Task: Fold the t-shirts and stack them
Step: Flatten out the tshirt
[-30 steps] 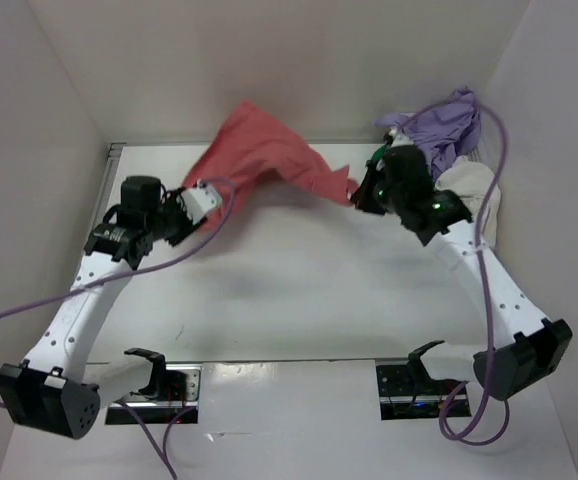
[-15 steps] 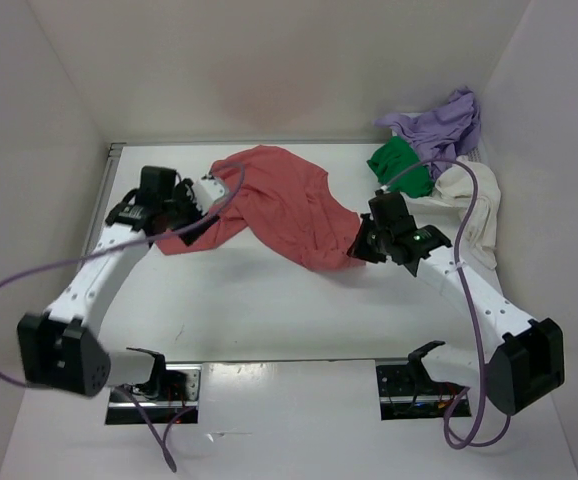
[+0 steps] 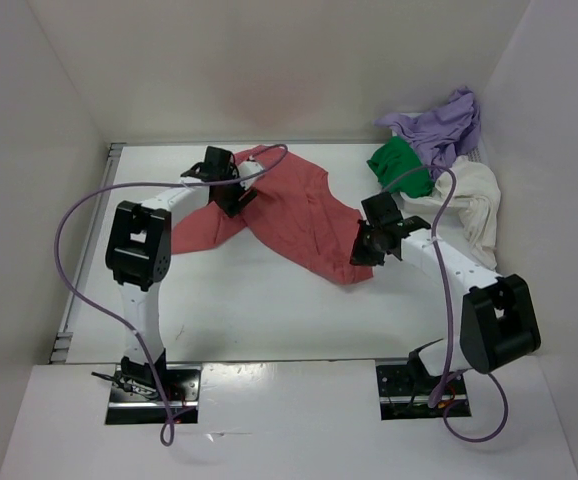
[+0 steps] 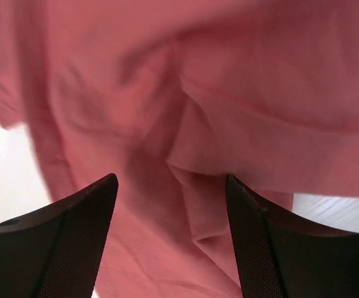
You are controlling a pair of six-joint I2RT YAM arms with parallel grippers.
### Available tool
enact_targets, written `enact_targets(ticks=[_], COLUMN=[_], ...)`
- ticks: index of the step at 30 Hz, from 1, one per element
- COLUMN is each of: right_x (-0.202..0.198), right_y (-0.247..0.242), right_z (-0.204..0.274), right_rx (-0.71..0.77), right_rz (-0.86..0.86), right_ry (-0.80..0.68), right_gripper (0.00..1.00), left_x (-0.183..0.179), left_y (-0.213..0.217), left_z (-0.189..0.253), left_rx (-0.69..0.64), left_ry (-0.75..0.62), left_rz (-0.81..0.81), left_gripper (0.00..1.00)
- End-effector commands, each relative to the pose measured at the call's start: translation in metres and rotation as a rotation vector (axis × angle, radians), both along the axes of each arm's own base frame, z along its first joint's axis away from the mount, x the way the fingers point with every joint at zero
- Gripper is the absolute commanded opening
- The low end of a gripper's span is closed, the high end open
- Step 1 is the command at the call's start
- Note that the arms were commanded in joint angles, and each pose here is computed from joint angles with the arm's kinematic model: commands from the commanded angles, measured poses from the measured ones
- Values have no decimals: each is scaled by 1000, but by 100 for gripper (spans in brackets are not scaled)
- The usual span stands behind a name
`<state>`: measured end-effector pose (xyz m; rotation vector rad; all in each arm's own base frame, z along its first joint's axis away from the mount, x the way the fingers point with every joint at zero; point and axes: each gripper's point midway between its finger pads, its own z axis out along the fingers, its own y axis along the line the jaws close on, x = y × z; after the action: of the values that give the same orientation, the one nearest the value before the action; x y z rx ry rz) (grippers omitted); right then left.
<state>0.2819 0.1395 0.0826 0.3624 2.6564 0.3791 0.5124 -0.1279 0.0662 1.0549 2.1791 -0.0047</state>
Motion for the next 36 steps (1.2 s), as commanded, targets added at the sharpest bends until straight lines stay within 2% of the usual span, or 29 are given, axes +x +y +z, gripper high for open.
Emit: enact_targets(ticks=[1, 4, 6, 7, 9, 11, 12, 13, 15, 16, 17, 18, 19, 20, 21, 22, 23, 24, 25, 26, 28, 29, 30, 31, 33, 35, 36], right_x=[25, 26, 27, 27, 25, 23, 21, 21, 20, 18, 17, 17, 16, 17, 17, 17, 17, 17, 17, 22, 25, 27, 30, 32, 35, 39, 41], right_y=[6, 6, 6, 6, 5, 4, 4, 2, -2, -3, -3, -4, -6, -9, -9, -9, -9, -9, -9, -6, -6, -7, -6, -3, -2, 1, 3], right_z=[16, 16, 19, 23, 27, 35, 38, 42, 53, 55, 58, 61, 57, 57, 57, 57, 54, 54, 50, 50, 48, 45, 40, 40, 31, 30, 28], right_rx=[29, 22, 25, 29, 29, 35, 36, 30, 39, 39, 37, 41, 30, 29, 29, 24, 21, 21, 12, 20, 11, 10, 5, 13, 1, 9, 14], right_rz=[16, 24, 24, 24, 24, 24, 24, 17, 8, 8, 15, 15, 9, 0, 0, 8, 8, 8, 16, 21, 31, 37, 38, 43, 52, 57, 62], right_ry=[-77, -73, -81, -92, -92, -110, -112, -128, -156, -155, -167, -177, -171, -171, -171, -173, -163, -163, -152, -153, -146, -144, -128, -122, -98, -95, -85], right_gripper=[0, 0, 0, 0, 0, 0, 0, 0, 0, 0, 0, 0, 0, 0, 0, 0, 0, 0, 0, 0, 0, 0, 0, 0, 0, 0, 0], left_x=[-3, -35, -49, -67, -96, -120, -139, -159, -182, -215, -224, -240, -261, -265, -265, -260, -227, -208, -188, -138, -93, -66, -47, -25, 2, 27, 37], left_y=[9, 21, 24, 26, 30, 37, 45, 46, 48, 53, 52, 53, 59, 58, 55, 50, 41, 36, 31, 27, 26, 25, 25, 15, -4, -18, -21], left_z=[-14, -41, -40, -47, -51, -41, -46, -43, -20, -21, -3, 0, 6, 10, 15, 20, 39, 44, 58, 89, 91, 98, 83, 102, 92, 103, 86], left_rx=[48, 78, 54, 64, 94, 115, 140, 140, 173, 176, 171, 174, 191, 183, 168, 101, 57, -10, -153, -211, -342, -360, -372, -387, -370, -362, -346], left_ry=[1, 85, 99, 155, 204, 229, 259, 301, 282, 370, 340, 366, 412, 425, 423, 428, 326, 307, 300, 155, 164, 101, 121, 68, 37, -36, -23], left_rz=[-28, -51, -82, -111, -180, -212, -244, -285, -425, -481, -531, -580, -648, -665, -670, -609, -560, -499, -353, -283, -95, -67, -33, -23, -17, -1, 7], left_gripper=[77, 67, 56, 41, 22, 5, 2, 2, 2, 2, 5, 11, 42, 57, 64, 72, 76, 79, 80, 82, 82, 82, 80, 80, 80, 80, 80])
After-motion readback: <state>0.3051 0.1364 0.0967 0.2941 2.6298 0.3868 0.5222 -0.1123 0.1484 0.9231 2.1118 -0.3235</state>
